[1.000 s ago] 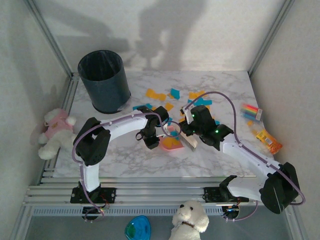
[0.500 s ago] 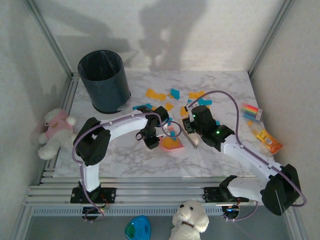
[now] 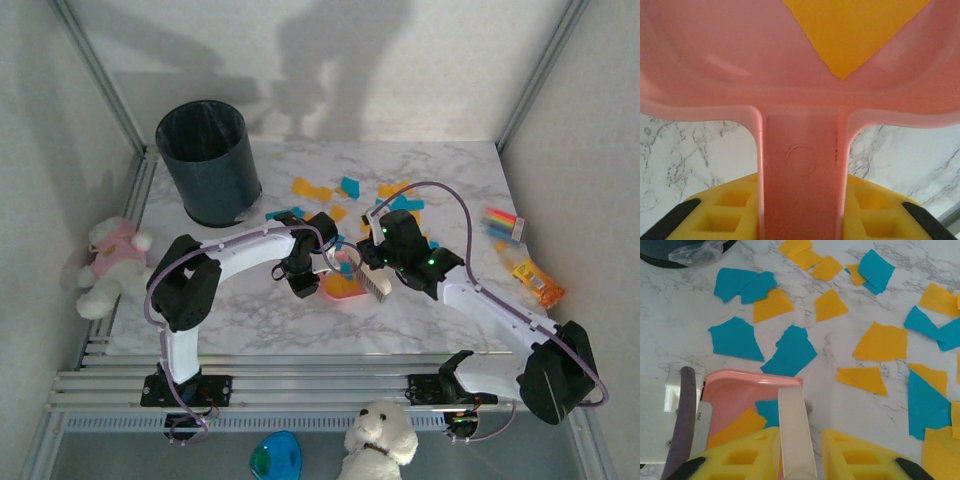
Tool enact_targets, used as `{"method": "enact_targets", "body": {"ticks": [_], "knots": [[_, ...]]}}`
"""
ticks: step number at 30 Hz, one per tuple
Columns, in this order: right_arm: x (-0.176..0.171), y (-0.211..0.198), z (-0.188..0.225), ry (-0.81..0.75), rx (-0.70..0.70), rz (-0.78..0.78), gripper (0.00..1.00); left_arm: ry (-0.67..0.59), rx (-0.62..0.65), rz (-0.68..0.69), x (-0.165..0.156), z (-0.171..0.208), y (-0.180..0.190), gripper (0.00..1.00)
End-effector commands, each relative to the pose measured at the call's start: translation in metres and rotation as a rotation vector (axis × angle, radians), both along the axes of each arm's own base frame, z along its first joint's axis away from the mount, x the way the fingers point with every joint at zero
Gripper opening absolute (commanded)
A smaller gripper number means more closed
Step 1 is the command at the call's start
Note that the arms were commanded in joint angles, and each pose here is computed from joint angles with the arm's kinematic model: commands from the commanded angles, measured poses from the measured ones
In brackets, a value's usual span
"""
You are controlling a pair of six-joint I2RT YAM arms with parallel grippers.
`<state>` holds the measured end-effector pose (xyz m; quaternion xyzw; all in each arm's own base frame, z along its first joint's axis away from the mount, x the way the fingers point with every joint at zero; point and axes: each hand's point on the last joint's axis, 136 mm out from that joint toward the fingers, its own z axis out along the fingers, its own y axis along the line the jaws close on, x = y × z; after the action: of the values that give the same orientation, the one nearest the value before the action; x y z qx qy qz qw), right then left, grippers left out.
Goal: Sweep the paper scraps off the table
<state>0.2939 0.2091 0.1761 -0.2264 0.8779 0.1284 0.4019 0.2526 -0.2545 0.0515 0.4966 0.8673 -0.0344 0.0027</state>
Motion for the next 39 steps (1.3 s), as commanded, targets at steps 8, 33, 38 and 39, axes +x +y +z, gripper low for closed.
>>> {"method": "enact_targets", "body": {"ticks": [8, 33, 38, 39], "knots": [[0.012, -0.034, 0.037, -0.128, -0.014, -0.19, 0.0, -0.063, -0.026, 0.077, 0.016, 0.013, -0.004, 0.0], [0.055, -0.17, 0.042, -0.143, -0.074, -0.602, 0.0, -0.065, -0.095, 0.052, 0.018, 0.017, -0.019, 0.0], [0.069, -0.172, 0.039, -0.141, -0.069, -0.587, 0.0, -0.066, -0.113, 0.04, 0.017, 0.02, -0.023, 0.0], [0.071, -0.171, 0.036, -0.132, -0.071, -0.578, 0.0, -0.065, -0.117, 0.038, 0.017, 0.021, -0.024, 0.0]]}}
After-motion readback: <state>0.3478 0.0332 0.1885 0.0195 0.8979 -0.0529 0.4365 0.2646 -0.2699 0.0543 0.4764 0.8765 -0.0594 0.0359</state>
